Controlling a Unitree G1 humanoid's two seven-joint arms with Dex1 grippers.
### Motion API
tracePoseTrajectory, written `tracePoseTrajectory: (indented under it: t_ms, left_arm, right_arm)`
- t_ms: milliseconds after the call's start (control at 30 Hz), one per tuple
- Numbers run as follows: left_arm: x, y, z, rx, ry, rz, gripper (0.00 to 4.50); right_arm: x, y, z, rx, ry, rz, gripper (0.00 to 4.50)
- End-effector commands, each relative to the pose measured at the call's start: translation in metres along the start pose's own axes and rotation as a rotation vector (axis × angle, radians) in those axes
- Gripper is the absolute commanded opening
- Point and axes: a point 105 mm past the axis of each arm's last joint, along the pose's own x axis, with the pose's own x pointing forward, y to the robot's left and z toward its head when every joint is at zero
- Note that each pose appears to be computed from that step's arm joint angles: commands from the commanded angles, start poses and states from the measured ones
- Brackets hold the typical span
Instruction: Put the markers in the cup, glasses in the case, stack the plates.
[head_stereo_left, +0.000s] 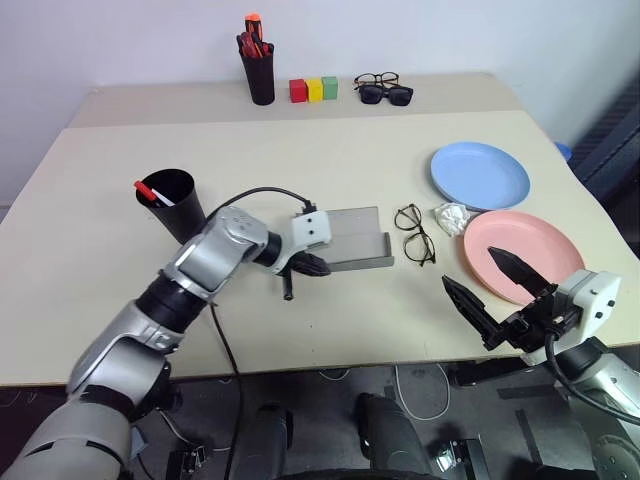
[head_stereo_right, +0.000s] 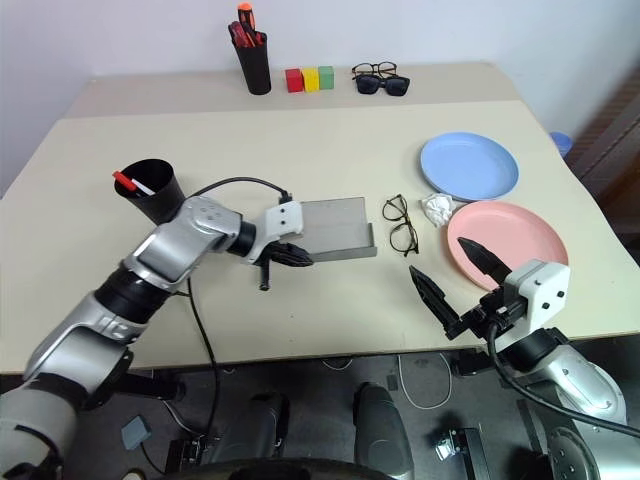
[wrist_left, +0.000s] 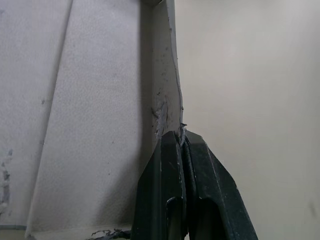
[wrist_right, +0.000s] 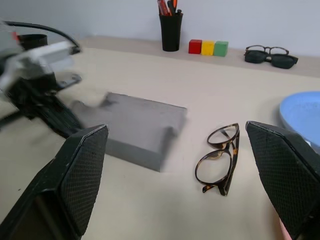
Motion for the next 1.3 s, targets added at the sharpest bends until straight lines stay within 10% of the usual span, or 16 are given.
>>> tracePoseTrajectory:
  t_ms: [33, 333, 1100, 1300]
  left_arm:
    - [-0.012, -0.014, 0.003, 0.025, -0.018, -0.033, 0.02]
    - [-0.019, -0.034, -0.029, -0.023, 0.042, -0.056, 0.02]
    - [-0.013, -0.024, -0.021, -0.023, -0.004, -0.056, 0.02]
    - [-0.014, -0.025, -0.017, -0.034, -0.013, -0.063, 2.36]
  right_arm:
    - [0.000, 0.003, 0.005, -0.017, -0.007, 0.015, 4.50]
    - [0.003, -0.002, -0.014, 0.016, 0.055, 0.034, 4.50]
    - [0.009, -0.016, -0.021, 0.014, 0.134, -0.031, 4.50]
    - [0.026, -0.018, -0.019, -0.002, 0.133, -0.027, 4.50]
